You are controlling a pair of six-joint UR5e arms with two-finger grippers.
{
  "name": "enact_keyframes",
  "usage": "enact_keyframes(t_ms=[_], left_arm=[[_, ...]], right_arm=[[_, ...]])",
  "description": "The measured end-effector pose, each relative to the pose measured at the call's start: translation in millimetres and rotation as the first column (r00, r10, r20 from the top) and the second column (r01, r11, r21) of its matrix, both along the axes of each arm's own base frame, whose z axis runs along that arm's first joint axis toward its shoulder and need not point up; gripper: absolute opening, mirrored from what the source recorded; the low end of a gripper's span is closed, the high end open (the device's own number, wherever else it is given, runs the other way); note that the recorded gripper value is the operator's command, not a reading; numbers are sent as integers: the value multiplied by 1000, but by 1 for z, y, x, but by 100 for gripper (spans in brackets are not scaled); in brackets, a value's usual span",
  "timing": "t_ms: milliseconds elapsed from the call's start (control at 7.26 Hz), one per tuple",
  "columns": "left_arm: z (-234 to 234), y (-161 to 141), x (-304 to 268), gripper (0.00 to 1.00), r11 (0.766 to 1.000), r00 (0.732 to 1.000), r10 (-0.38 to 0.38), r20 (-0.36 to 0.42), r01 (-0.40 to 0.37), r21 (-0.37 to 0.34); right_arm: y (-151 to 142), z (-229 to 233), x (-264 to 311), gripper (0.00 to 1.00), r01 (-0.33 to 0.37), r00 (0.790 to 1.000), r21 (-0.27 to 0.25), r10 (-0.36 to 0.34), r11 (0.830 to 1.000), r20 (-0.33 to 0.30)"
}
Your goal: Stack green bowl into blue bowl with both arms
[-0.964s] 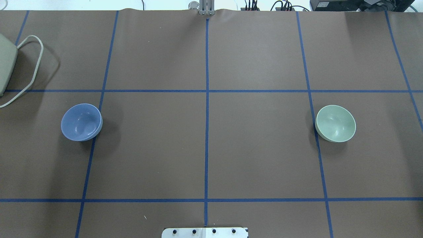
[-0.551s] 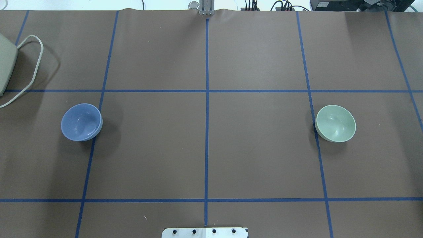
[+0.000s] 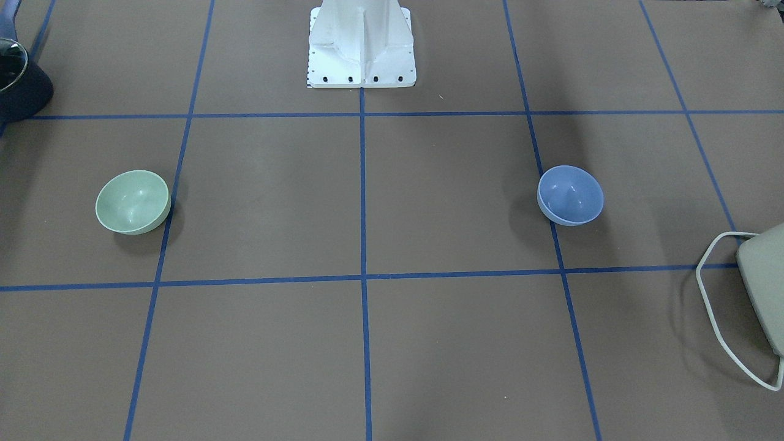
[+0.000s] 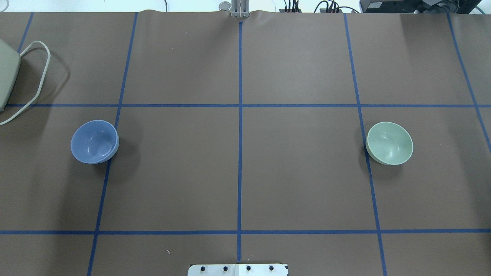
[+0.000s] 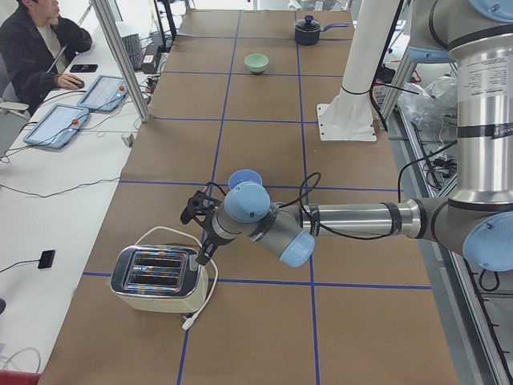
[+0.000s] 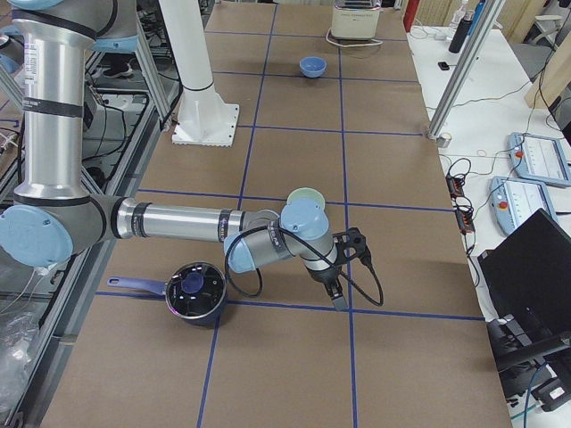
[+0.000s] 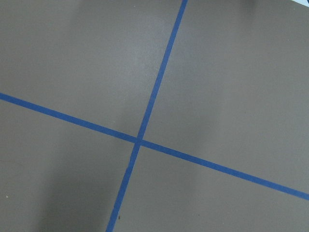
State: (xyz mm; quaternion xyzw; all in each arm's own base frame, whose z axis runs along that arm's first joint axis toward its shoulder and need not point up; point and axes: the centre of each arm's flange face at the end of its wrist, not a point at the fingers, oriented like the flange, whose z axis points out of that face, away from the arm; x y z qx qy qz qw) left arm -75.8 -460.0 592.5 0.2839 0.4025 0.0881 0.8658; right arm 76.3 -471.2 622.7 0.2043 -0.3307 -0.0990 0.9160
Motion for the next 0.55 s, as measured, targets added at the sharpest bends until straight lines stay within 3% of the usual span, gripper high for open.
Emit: enact_keyframes(t_ms=[275,413,551], left_arm=[[-22,-16,30,99,996,999,47,-6,-47,77],[-32,-25,54,99,997,998,58,-39,-56,46],[-40,-33,86,99,998,995,56,-86,-58,-29]], right_arm=[[-8,-16,-22,100,3,998,-23,-2,1000,70],[-12,-33,-42,100,-12,994,-47,17,999,108],[-16,-50,-70,100,-31,988,-81,43,996,147]])
